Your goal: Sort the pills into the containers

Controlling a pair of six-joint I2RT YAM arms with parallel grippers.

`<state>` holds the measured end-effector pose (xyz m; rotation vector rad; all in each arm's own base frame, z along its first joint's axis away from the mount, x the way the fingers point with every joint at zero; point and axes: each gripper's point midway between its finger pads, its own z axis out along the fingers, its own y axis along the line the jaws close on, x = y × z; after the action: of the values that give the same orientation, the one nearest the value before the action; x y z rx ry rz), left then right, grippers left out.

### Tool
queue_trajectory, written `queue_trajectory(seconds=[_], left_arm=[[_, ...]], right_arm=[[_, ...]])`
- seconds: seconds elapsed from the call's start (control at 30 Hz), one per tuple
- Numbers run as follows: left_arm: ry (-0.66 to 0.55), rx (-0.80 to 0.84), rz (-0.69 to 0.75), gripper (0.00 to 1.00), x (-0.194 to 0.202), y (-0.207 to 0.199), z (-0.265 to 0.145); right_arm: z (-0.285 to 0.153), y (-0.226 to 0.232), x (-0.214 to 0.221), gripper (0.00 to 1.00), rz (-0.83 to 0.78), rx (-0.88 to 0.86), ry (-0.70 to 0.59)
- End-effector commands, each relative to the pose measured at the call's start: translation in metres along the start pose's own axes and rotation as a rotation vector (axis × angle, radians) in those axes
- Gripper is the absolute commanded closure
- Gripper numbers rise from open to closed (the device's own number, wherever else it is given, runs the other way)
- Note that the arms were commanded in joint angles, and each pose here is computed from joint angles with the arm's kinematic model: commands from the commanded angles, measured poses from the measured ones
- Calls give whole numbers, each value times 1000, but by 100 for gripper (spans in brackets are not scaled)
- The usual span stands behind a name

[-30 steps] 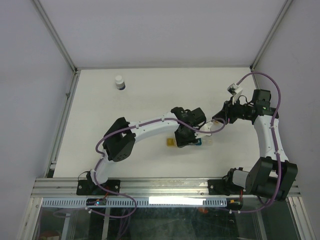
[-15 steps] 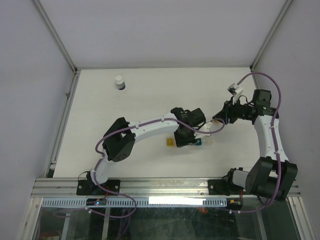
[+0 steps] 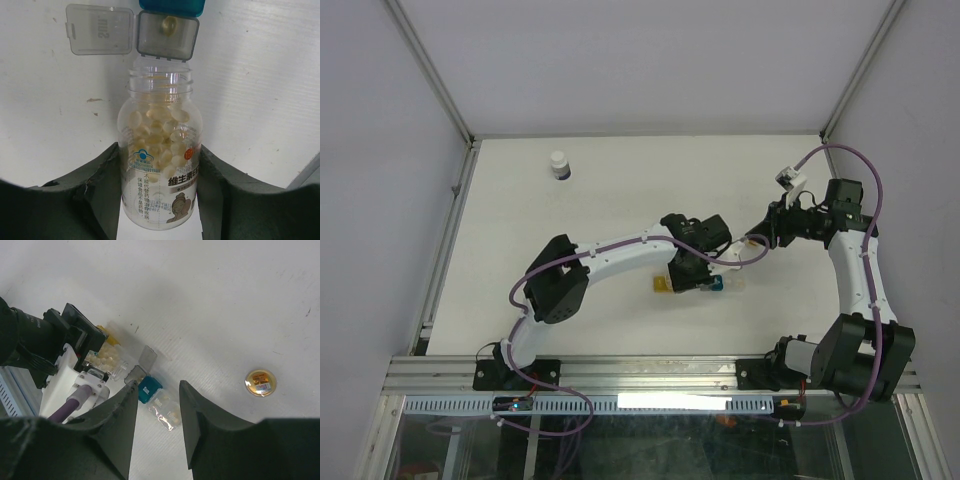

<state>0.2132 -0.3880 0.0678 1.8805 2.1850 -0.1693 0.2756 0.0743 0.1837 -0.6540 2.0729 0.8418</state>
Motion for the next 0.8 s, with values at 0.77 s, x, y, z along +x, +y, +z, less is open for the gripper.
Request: queue_trajectory(seconds=[0.77], left_arm=[[-61, -26, -21, 100, -7, 6, -14]], right_arm=[[-4, 5, -11, 58, -31, -21, -37]])
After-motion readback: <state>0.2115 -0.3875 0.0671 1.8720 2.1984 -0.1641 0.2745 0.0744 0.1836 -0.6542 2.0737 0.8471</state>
